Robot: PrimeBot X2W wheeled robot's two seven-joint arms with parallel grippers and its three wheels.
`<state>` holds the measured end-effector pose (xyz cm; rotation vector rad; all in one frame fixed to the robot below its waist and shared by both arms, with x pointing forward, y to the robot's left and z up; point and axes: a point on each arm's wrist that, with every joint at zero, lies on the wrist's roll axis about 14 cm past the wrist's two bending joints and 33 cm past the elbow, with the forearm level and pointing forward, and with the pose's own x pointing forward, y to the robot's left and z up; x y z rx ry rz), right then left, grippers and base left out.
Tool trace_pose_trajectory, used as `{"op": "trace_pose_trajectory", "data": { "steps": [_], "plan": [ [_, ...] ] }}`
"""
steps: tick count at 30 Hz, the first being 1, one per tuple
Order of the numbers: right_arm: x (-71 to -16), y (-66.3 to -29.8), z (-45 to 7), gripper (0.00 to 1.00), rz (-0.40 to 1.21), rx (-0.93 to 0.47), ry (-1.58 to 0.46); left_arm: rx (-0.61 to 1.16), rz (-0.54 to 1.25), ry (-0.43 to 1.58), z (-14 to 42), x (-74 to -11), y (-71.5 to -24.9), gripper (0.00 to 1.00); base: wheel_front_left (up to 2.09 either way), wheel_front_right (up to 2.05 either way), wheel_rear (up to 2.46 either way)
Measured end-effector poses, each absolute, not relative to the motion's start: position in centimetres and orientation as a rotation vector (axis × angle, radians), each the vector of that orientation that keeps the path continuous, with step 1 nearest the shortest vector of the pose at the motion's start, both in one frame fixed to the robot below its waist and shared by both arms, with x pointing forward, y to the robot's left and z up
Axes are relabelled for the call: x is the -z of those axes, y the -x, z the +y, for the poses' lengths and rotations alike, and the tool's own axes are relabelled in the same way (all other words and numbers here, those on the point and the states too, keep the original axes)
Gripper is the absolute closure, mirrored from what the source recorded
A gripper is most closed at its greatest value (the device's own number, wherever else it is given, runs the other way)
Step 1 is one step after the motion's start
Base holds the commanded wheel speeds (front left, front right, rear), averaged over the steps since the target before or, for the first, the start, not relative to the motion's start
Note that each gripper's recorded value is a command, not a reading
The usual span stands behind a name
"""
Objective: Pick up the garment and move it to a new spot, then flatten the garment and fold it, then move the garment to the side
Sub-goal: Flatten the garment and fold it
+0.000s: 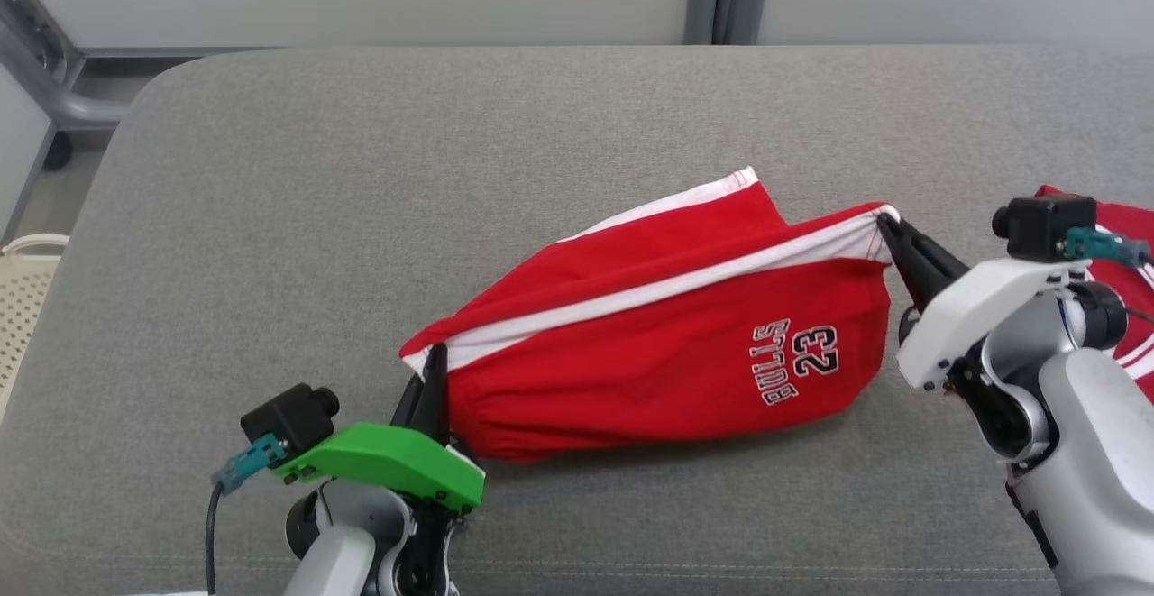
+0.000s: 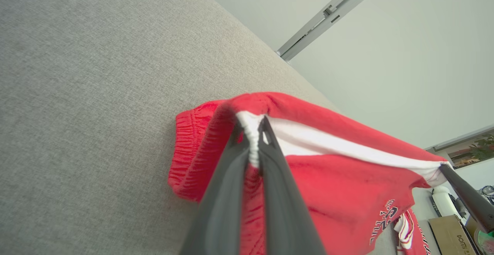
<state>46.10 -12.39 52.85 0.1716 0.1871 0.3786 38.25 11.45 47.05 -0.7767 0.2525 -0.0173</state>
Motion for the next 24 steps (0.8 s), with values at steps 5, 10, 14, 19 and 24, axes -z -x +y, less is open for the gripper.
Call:
{"op": "trace_pose_trajectory", "data": {
  "steps": [5,10,14,19,24],
  "plan": [
    [-52.2,-49.8,-10.5,1.00,0.242,-0.419,-0.139,-0.049,0.281,0.769,12.7,-46.5,-40.1,1.00,0.00,0.00,0.00],
    [-50.8,-52.9,-9.0,1.00,0.308,-0.445,-0.112,-0.073,0.331,0.772,12.7,-45.7,-41.8,1.00,0.00,0.00,0.00],
    [-49.1,-54.9,-8.2,1.00,0.368,-0.453,-0.100,-0.080,0.384,0.756,12.3,-44.5,-42.8,1.00,0.00,0.00,0.00],
    [-46.2,-56.3,-7.2,1.00,0.455,-0.462,-0.089,-0.104,0.448,0.736,12.3,-42.7,-43.6,1.00,0.00,0.00,0.00],
    [-44.5,-57.0,-6.7,1.00,0.498,-0.468,-0.078,-0.116,0.481,0.720,12.4,-41.5,-44.1,1.00,0.00,0.00,0.00]
  ]
}}
